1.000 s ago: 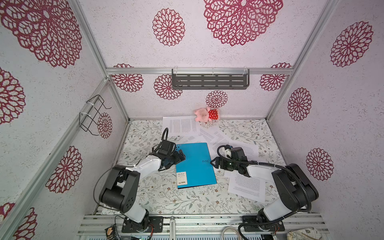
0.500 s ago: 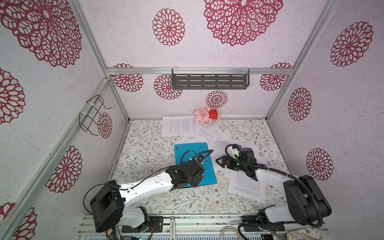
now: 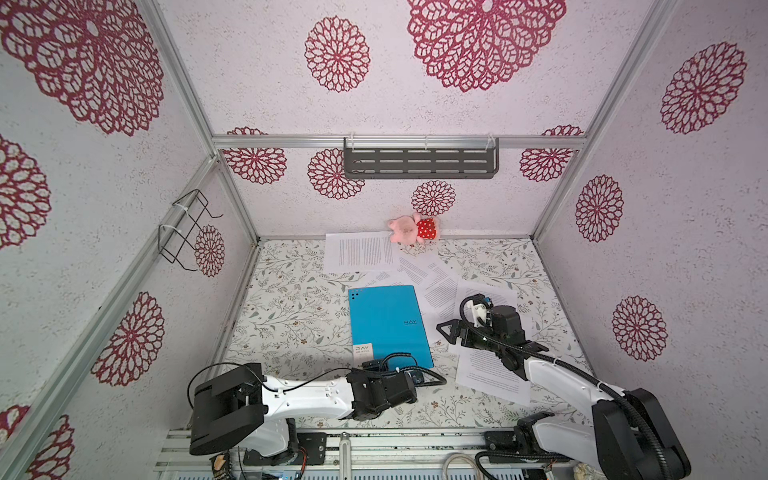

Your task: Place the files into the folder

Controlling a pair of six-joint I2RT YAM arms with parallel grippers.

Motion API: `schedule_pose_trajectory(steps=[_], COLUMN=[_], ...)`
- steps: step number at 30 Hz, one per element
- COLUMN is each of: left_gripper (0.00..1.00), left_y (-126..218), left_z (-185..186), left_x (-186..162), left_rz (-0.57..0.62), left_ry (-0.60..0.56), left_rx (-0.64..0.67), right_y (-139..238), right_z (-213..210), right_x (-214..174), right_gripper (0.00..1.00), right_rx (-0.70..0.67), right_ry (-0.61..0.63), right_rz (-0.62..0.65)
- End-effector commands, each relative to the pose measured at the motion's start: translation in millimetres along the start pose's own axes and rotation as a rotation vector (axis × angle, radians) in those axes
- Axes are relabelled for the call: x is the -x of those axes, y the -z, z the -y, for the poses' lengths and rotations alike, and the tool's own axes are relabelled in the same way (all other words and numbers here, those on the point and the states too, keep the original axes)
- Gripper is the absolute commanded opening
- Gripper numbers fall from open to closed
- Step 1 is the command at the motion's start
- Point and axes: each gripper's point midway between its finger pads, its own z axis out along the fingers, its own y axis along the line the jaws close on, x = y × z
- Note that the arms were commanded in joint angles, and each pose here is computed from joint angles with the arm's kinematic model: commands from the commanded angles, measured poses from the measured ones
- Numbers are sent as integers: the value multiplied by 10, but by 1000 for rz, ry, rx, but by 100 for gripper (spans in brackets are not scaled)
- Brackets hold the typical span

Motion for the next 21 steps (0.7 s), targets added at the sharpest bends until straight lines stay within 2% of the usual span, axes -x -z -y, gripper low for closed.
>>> schedule_pose_trajectory(steps=[1,9,21], left_gripper=[75,65,44], left_y=[-34,-145,-340], left_z=[-127,-165,-193], left_x=[50,35,110], left_rz=[8,-43,-122], left_ry=[-45,-119,-88], left_rx=[117,267,411], right_y=[58,96,115], right_z=[-31,-37,-50], right_x=[33,19,15], right_gripper=[99,99,99], right_rx=[8,13,26], right_ry=[-1,-2,0], right_rz=[21,32,36])
